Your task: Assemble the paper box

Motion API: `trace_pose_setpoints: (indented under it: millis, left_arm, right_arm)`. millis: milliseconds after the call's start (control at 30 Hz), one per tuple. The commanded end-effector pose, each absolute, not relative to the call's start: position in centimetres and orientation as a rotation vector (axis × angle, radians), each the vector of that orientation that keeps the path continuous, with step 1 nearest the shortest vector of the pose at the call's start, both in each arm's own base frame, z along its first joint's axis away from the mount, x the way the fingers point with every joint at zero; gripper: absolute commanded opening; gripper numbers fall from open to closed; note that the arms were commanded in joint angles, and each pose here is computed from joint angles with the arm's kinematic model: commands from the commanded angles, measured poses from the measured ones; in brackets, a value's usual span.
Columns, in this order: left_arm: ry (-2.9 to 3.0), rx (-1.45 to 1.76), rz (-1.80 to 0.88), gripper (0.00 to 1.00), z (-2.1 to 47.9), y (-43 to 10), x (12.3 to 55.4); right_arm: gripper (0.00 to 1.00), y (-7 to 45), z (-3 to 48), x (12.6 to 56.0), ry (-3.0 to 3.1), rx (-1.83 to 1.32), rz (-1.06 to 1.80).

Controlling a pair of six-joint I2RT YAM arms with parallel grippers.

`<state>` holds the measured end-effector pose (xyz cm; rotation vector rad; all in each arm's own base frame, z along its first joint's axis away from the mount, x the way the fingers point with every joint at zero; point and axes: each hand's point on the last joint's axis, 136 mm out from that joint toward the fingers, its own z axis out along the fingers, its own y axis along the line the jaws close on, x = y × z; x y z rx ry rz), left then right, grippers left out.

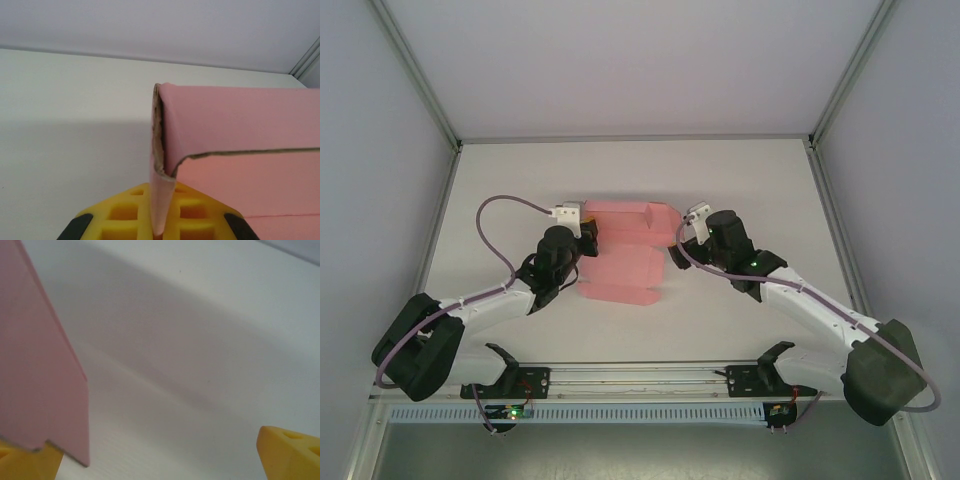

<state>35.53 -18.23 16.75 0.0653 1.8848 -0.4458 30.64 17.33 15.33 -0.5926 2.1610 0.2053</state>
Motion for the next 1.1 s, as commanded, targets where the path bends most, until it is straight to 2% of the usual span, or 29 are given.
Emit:
trace_pose_setpoints:
  millis: [0,233,400,667,800,1067]
  left_arm:
    - [1.846,0.091,-0.475,0.00,18.4,-19.0,35.8]
    - [1.878,0.135,-0.519,0.00,17.5,-20.4,36.2]
    - [1.881,0.130,-0.555,0.00,17.4,-21.0,36.4]
    - [1.869,0.115,-0.589,0.00,17.8,-21.3,36.5]
    - [1.873,0.118,-0.622,0.00,18.0,-21.7,36.4]
    - [1.881,0.095,-0.612,0.00,17.7,-21.3,36.3]
  right_arm:
    - [0.98,17.3,17.2,31.9,2.093,-0.536,0.219]
    - [0.98,20.5,20.2,32.1,1.922,-0.586,0.416]
    - [0.98,21.8,19.6,32.5,1.946,-0.628,0.456]
    - [0.98,22.4,18.7,32.8,1.960,-0.647,0.419]
    - [0.98,23.4,18.5,33.4,1.917,-0.672,0.302]
    - [0.98,21.2,20.5,34.5,1.857,-0.507,0.164]
